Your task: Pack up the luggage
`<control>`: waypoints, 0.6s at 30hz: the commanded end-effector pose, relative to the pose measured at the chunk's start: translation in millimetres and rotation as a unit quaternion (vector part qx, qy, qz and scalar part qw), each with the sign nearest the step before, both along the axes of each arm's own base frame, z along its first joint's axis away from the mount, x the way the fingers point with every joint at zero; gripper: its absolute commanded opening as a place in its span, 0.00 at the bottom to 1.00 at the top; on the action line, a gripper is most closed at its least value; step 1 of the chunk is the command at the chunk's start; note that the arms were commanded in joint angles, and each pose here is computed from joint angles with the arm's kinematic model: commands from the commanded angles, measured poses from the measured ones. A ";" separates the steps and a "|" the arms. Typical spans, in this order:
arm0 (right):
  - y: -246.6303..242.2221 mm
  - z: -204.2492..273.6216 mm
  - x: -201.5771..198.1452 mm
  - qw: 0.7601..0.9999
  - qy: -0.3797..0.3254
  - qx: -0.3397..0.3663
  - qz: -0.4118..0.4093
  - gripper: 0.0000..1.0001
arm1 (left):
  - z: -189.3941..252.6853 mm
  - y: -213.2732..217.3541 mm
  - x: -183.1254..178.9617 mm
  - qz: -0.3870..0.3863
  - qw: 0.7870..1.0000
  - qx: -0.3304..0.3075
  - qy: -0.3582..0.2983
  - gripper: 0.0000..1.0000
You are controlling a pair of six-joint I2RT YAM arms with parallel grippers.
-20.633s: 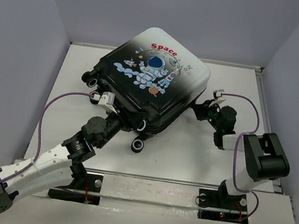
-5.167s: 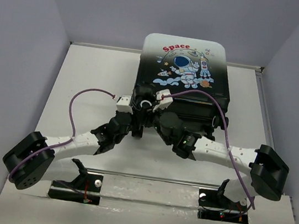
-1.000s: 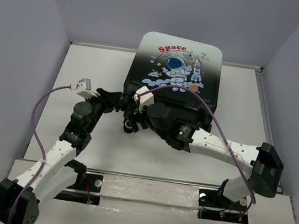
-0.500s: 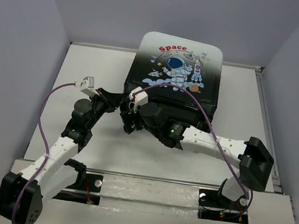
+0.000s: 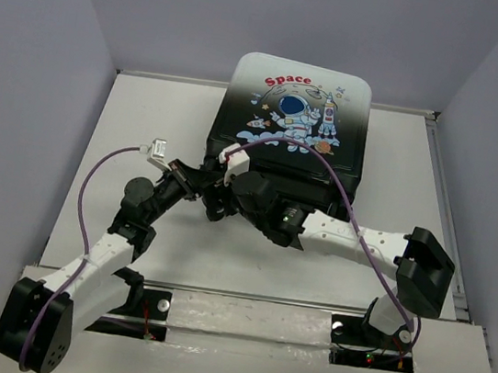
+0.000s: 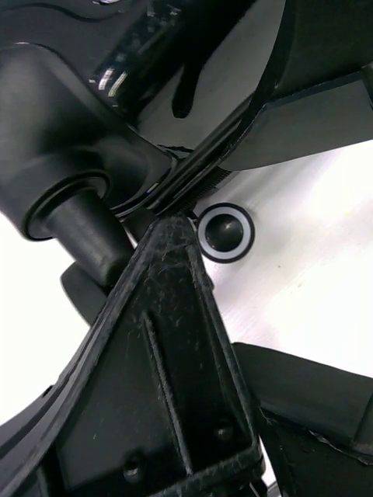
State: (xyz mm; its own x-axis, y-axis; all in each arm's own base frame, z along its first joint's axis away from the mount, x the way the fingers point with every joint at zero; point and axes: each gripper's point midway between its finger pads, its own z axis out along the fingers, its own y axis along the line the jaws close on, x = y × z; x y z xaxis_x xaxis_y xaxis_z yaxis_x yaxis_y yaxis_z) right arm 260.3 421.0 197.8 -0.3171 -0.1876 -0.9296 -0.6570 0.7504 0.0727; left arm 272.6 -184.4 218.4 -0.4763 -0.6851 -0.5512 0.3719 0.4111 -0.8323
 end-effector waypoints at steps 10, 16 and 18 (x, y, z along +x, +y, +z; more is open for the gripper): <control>-22.9 25.1 -19.3 0.995 0.012 0.097 -0.014 0.98 | 19.9 31.5 -5.1 0.082 0.994 0.048 -0.061 0.46; -27.2 30.3 -25.5 0.995 0.008 0.101 0.000 0.98 | 40.2 52.5 -2.0 0.141 0.985 0.066 -0.077 0.58; -27.4 27.4 -25.9 0.995 0.010 0.098 0.001 0.98 | 28.1 57.3 2.4 0.155 0.983 0.083 -0.057 0.60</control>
State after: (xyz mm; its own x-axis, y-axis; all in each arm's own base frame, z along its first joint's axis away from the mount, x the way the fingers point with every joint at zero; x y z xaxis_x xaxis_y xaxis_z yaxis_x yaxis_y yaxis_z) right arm 237.6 388.9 209.5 -0.3565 -0.0587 -0.9324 -0.6381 0.7443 0.1971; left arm 264.6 -144.5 242.2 -0.2608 -0.7004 -0.6644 0.3582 0.5689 -0.7403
